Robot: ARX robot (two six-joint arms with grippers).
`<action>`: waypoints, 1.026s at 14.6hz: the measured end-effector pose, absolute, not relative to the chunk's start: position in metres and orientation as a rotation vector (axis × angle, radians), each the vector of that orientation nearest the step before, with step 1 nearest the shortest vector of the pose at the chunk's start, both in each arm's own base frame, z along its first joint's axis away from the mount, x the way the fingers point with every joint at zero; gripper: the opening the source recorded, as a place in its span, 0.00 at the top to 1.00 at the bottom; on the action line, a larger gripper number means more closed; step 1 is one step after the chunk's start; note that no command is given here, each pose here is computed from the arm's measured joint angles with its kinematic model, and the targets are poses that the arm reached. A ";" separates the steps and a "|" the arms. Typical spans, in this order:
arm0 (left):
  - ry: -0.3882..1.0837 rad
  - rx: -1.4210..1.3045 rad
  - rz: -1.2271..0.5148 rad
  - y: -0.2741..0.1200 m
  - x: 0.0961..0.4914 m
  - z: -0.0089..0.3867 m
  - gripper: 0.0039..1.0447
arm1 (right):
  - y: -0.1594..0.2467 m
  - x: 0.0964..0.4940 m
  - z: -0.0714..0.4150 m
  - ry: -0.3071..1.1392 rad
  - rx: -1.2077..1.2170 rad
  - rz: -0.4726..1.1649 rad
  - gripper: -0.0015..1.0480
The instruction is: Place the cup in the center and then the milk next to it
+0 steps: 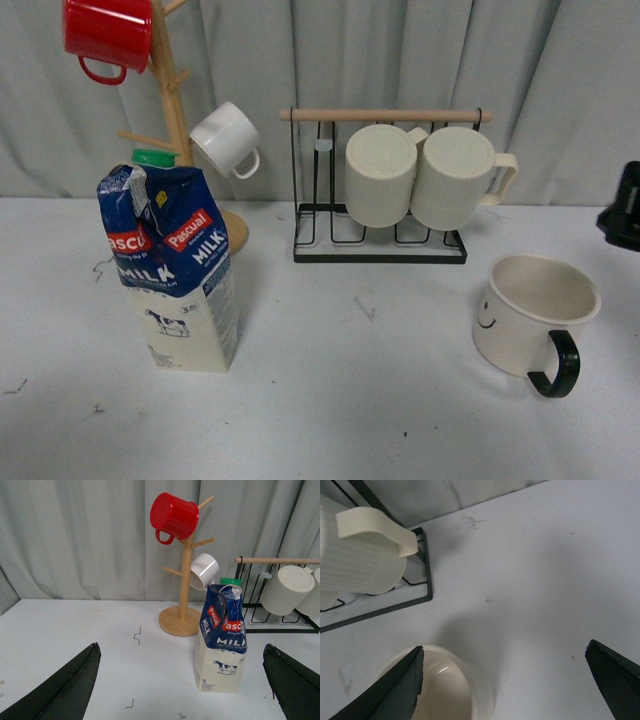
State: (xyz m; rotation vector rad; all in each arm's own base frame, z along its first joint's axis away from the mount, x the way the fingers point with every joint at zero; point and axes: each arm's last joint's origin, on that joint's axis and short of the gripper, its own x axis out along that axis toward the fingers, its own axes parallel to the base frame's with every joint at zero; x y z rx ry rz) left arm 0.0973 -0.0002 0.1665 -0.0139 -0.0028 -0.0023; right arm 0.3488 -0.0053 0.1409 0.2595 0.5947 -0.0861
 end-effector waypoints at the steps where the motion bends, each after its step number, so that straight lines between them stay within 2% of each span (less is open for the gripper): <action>1: -0.003 -0.014 -0.002 0.000 0.097 0.167 0.06 | 0.003 0.358 0.139 0.639 0.269 -0.067 0.06; 6: -0.003 -0.014 -0.002 0.000 0.097 0.167 0.06 | 0.025 0.371 0.107 0.860 0.252 -0.059 0.06; 7: -0.003 -0.014 -0.002 0.000 0.097 0.167 0.06 | 0.025 0.371 0.107 0.863 0.252 -0.060 0.06; 8: -0.003 -0.014 -0.002 0.000 0.097 0.167 0.06 | 0.025 0.371 0.107 0.866 0.254 -0.063 0.11; 15: -0.003 -0.014 -0.002 0.000 0.097 0.167 0.06 | 0.022 0.367 0.105 0.883 0.274 -0.072 0.86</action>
